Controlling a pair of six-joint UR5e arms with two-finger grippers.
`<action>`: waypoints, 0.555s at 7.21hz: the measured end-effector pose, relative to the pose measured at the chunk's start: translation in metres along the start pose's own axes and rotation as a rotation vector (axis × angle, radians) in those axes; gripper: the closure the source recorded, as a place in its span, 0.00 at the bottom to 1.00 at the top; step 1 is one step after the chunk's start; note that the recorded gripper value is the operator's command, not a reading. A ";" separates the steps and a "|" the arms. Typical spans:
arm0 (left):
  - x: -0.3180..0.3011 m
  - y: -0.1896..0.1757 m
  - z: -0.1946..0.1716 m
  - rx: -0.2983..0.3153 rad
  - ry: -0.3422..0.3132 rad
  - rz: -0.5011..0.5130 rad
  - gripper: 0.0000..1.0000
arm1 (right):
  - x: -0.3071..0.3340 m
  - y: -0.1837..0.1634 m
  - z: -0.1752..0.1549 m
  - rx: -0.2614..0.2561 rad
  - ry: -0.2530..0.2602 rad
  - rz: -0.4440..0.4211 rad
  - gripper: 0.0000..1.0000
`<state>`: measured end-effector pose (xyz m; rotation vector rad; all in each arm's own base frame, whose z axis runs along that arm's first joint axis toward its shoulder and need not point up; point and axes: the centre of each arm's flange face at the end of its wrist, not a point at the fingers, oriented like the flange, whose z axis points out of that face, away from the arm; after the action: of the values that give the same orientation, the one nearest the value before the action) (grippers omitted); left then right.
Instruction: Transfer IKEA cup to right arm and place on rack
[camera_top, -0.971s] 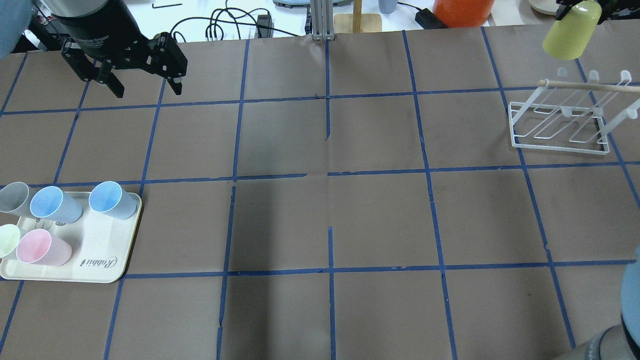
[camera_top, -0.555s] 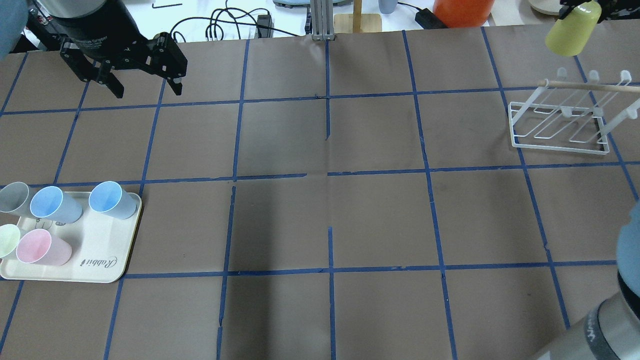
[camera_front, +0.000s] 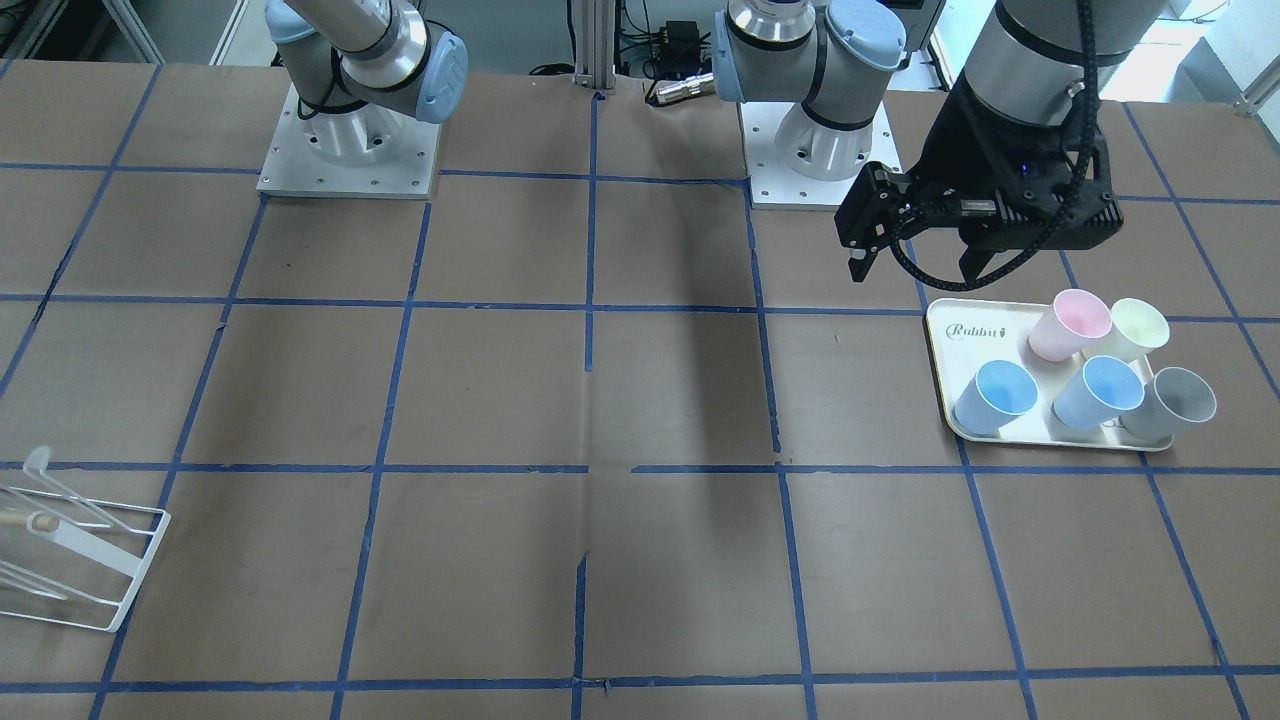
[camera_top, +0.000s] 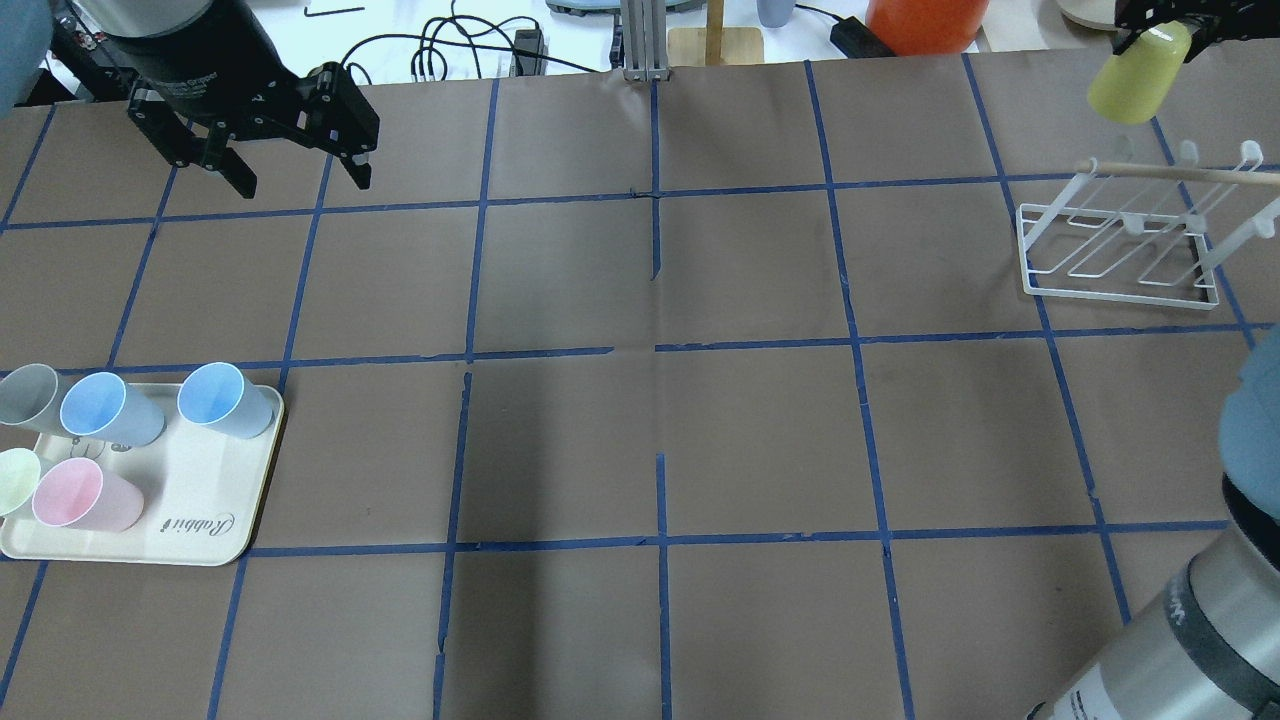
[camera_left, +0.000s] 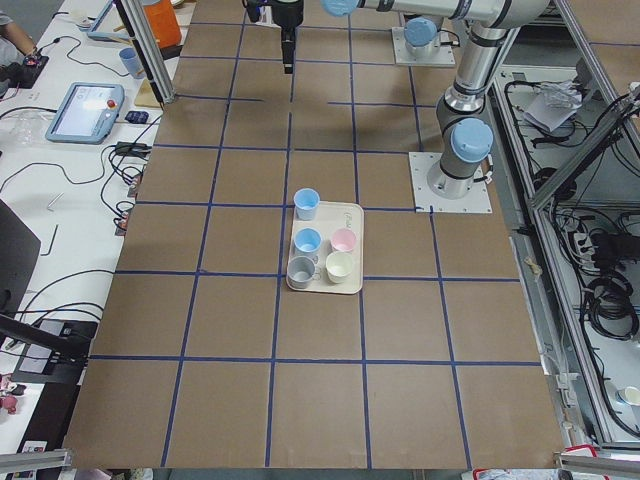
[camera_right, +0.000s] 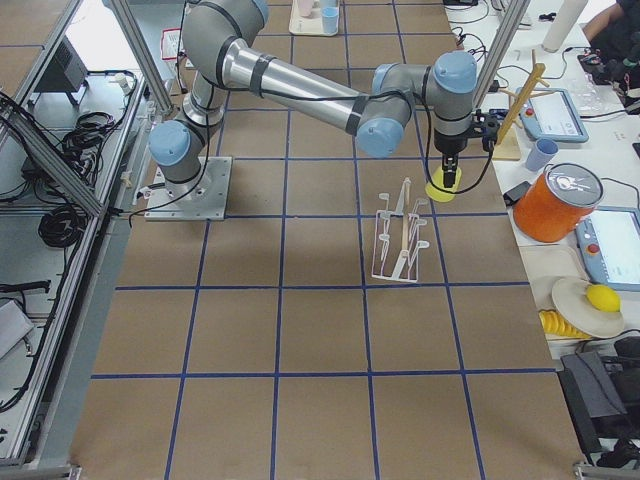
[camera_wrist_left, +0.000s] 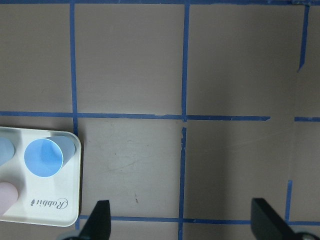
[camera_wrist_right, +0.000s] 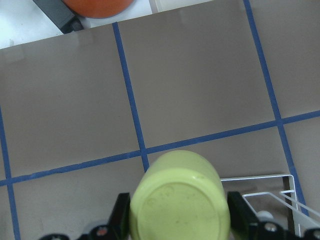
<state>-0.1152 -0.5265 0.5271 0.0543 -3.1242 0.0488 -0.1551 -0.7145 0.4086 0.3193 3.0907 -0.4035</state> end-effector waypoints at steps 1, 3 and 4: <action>0.001 0.000 0.000 0.000 0.012 0.000 0.00 | 0.004 -0.001 0.012 -0.010 -0.001 0.001 1.00; 0.001 0.000 0.000 -0.001 0.018 -0.001 0.00 | 0.006 0.001 0.026 -0.026 -0.004 0.002 1.00; 0.001 0.000 0.000 -0.002 0.018 -0.004 0.00 | 0.007 0.001 0.032 -0.035 -0.005 0.003 1.00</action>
<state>-0.1162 -0.5265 0.5267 0.0593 -3.1056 0.0464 -0.1620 -0.7201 0.3768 0.3221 3.0876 -0.3494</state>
